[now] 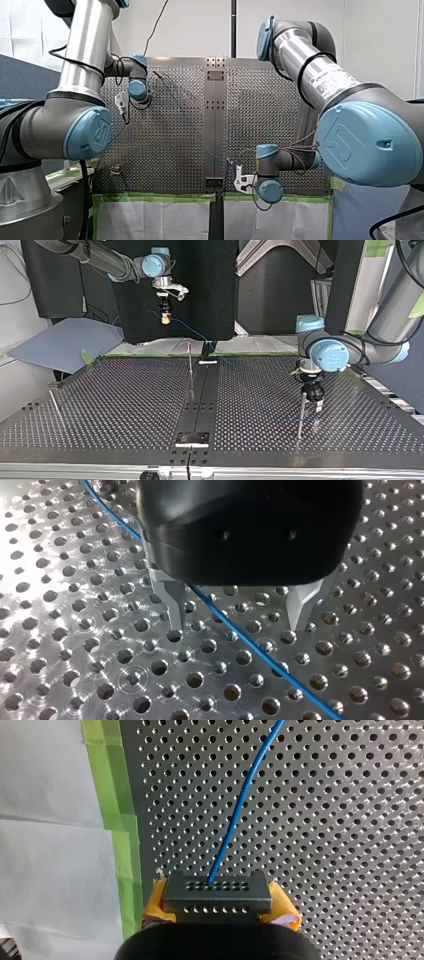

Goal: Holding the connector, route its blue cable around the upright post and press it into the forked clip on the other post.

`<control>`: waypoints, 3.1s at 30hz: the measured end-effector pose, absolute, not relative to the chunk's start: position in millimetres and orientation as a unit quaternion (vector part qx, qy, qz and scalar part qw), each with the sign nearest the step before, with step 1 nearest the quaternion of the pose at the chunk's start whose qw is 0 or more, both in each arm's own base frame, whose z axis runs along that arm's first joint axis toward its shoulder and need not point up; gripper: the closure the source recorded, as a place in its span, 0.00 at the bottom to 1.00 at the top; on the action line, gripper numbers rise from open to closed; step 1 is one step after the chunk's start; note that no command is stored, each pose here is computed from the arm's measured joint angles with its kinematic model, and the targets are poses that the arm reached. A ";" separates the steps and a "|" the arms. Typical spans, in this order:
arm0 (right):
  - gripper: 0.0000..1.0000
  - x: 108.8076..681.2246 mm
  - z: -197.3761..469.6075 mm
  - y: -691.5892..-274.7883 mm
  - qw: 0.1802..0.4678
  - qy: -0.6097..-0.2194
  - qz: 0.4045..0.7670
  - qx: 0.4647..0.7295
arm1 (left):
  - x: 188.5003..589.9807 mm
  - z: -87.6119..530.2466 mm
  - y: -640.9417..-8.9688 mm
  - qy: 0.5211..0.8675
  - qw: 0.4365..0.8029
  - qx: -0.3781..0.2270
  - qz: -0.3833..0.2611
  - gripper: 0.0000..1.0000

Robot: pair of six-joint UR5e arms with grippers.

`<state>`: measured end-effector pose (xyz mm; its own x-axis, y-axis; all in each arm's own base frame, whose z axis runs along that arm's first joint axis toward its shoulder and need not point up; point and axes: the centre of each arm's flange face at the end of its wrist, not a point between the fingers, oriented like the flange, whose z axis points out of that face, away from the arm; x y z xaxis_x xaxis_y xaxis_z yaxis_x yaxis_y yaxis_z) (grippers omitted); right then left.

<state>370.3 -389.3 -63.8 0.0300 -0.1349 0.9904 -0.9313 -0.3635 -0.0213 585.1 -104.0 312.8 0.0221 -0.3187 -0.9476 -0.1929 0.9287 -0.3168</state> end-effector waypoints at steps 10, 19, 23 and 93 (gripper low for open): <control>1.00 362.6 -59.7 -405.5 0.357 -0.413 0.565 0.619 | 583.8 311.7 -102.9 0.703 0.685 -0.186 -0.043 0.00; 1.00 363.8 -57.3 -410.4 0.337 -0.395 0.582 0.626 | 582.7 311.0 -102.8 0.706 0.682 -0.186 -0.041 0.00; 1.00 366.9 -56.4 -411.6 0.326 -0.386 0.590 0.630 | 581.9 310.3 -102.8 0.709 0.679 -0.186 -0.041 0.00; 1.00 383.6 -58.7 -395.7 0.275 -0.326 0.604 0.674 | 572.1 295.3 -52.3 0.656 0.678 -0.331 -0.010 0.00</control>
